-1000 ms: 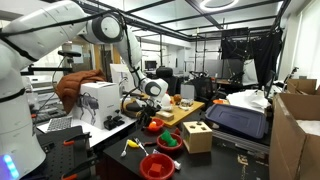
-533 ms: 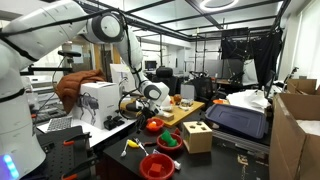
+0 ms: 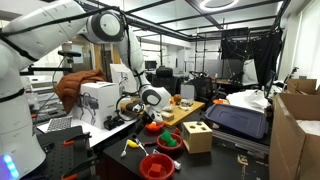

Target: Put the fork inside the red bowl

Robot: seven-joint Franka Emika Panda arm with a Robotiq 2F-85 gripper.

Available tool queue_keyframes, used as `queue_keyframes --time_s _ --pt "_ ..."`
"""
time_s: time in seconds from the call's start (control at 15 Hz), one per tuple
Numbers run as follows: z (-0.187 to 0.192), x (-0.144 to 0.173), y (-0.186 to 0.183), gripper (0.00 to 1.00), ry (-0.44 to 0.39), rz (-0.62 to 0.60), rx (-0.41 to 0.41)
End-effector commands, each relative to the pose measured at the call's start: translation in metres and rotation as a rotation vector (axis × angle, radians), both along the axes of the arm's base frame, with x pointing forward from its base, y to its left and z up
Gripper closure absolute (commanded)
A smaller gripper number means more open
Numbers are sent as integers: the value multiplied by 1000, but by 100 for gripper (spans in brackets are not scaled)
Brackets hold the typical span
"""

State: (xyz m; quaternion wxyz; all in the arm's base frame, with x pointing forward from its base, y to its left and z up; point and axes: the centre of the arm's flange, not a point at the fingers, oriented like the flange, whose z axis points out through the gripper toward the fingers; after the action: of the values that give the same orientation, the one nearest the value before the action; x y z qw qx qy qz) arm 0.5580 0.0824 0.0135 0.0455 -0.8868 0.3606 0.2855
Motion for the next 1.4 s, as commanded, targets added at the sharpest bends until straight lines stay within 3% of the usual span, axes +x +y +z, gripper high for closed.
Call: queue_keyframes --time_s 0.0,0.33,0.8,1.33 --pt "2 -17 -13 0 5 -189 -61" --pt "-1 -23 -21 0 16 -409 -114" --pt "-20 -35 -34 0 76 -598 -204" --pt "-16 -13 -33 0 -67 -687 -261"
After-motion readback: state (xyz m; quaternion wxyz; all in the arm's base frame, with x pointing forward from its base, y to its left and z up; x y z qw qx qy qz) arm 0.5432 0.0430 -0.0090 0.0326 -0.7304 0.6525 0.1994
